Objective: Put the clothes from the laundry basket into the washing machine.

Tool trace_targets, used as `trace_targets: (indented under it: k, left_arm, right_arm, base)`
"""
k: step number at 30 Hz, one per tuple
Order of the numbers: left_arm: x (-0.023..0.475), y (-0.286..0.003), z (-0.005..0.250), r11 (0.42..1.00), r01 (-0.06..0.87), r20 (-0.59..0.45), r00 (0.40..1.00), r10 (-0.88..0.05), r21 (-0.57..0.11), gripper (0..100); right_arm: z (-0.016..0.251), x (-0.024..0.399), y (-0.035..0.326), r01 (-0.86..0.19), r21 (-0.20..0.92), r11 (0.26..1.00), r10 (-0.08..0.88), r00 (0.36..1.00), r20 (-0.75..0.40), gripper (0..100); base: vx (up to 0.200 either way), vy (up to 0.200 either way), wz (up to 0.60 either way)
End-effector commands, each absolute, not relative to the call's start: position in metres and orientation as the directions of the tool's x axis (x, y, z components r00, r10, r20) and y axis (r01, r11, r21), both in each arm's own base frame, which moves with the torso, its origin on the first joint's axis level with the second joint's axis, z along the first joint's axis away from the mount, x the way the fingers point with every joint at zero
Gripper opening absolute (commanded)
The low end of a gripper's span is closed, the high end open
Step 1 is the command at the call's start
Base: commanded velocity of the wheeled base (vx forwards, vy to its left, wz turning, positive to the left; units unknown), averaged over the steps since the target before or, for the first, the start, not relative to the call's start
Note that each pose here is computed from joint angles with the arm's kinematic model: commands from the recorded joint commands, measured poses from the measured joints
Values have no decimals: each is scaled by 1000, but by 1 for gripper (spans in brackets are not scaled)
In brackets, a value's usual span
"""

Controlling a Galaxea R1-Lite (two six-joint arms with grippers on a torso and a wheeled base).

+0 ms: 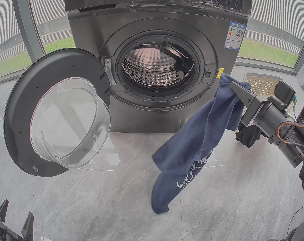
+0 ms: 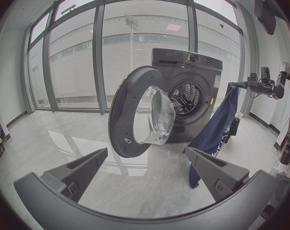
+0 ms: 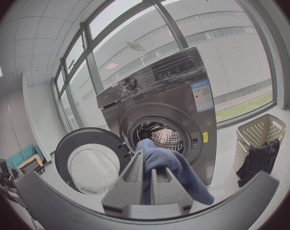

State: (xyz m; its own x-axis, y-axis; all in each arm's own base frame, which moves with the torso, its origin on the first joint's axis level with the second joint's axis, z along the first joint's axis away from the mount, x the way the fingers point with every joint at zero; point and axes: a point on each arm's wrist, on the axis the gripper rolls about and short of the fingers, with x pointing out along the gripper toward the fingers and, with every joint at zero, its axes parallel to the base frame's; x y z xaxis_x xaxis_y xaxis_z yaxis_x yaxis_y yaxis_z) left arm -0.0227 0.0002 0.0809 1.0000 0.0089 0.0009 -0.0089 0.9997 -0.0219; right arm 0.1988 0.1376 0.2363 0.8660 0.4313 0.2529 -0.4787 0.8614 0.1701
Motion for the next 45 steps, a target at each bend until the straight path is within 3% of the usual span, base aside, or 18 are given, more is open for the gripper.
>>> trace_targets:
  k: [1, 5, 14, 27, 35, 45]
  left_arm:
    - [-23, 0, 76, 1000, -9, 2, 1000, 9, -21, 100]
    - [-23, 0, 76, 1000, -11, 2, 1000, 11, -23, 100]
    - [-23, 0, 76, 1000, -9, 3, 1000, 9, -23, 100]
    - [-23, 0, 76, 1000, -11, 2, 1000, 11, -14, 100]
    - [-22, 0, 76, 1000, -12, -5, 1000, 12, -18, 100]
    - [-23, 0, 76, 1000, -3, 3, 1000, 3, -12, 100]
  right_arm:
    - [234, 200, 138, -478, 169, 862, 433, 867, 246, 0]
    - [234, 199, 138, -480, 168, 861, 436, 866, 243, 0]
    - [232, 200, 139, -484, 168, 859, 441, 866, 237, 0]
    - [225, 201, 146, -497, 171, 850, 459, 861, 220, 0]
    - [225, 222, 191, -556, 175, 813, 519, 827, 215, 0]
    - [214, 259, 222, -495, 201, 845, 453, 863, 223, 0]
  base:
    - [0, 0, 0]
    - [0, 0, 0]
    - [0, -200, 0]
    - [0, 0, 0]
    - [0, 0, 0]
    - [0, 0, 0]
